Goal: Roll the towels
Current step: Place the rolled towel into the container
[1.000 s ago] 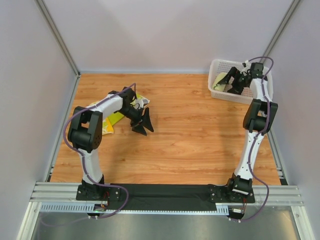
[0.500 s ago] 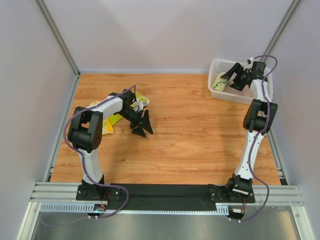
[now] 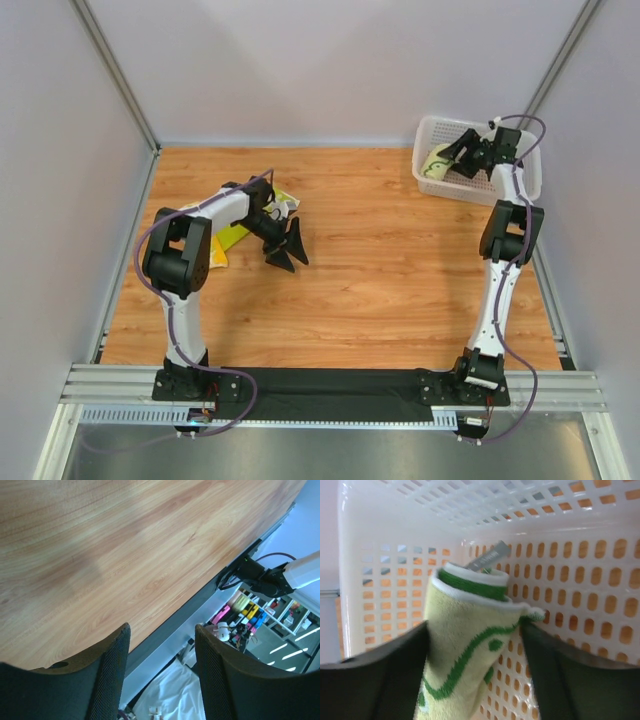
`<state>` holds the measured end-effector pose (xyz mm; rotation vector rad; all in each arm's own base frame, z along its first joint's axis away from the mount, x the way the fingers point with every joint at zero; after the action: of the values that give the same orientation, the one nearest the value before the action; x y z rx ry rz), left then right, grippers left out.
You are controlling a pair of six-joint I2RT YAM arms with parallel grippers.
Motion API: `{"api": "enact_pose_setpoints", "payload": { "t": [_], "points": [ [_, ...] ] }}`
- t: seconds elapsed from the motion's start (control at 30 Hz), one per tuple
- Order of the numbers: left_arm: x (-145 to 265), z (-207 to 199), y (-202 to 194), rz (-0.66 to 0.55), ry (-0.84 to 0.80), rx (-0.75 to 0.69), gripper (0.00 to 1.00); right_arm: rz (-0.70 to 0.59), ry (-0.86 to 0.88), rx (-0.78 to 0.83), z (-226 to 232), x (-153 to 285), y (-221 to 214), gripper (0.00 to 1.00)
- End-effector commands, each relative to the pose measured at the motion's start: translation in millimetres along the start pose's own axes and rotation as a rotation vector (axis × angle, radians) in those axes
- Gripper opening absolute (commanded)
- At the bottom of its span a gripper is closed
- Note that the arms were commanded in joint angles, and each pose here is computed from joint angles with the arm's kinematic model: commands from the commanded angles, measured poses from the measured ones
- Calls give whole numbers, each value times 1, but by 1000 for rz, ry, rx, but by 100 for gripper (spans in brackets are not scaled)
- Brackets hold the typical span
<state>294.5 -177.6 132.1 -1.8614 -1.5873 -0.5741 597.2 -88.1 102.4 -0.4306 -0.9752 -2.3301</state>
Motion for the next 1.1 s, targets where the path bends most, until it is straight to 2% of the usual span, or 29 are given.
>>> {"api": "enact_pose_setpoints", "payload": {
  "t": [0.0,0.1,0.17,0.4,0.5,0.53,0.57,0.63,0.67,0.8,1.07],
  "points": [
    [1,-7,5,-7,-6,3,61,-35,55,-10,5,-18,0,66],
    [1,-7,6,-6,-5,4,61,-60,100,-30,7,-22,3,39],
    [0,-7,6,-4,-5,1,61,-82,119,-34,10,-24,6,29],
    [-1,-5,7,-1,-5,5,61,-107,244,-28,25,-30,9,27],
    [-1,-7,9,-4,-6,-2,60,-73,209,-51,18,-33,2,39],
    [1,-8,10,-6,-7,-8,61,-60,175,-47,15,-33,-1,49],
    [1,-9,10,-6,-7,-7,60,-72,119,-2,13,-31,1,70],
    [2,-9,10,-6,-9,-13,60,-33,55,4,6,-25,-5,80],
    [2,-10,10,-7,-9,-14,60,-38,19,38,6,-20,-3,91],
    [1,-8,8,0,-10,-18,60,-5,-55,63,1,-8,-6,100],
    [4,-12,8,-11,-23,-44,60,-11,-127,101,16,29,13,100]
  ]
}}
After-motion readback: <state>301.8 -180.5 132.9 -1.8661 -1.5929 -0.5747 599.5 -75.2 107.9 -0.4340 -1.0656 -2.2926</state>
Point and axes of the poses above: each gripper's point midway between its finger pads, its own x axis back along the fingers, its own z axis along the line the jaws close on, y = z × x, the point moved 8 cm from there along x, back along the fingers, and after that the axes turned 2 degrees about x, right-handed, at the moved point
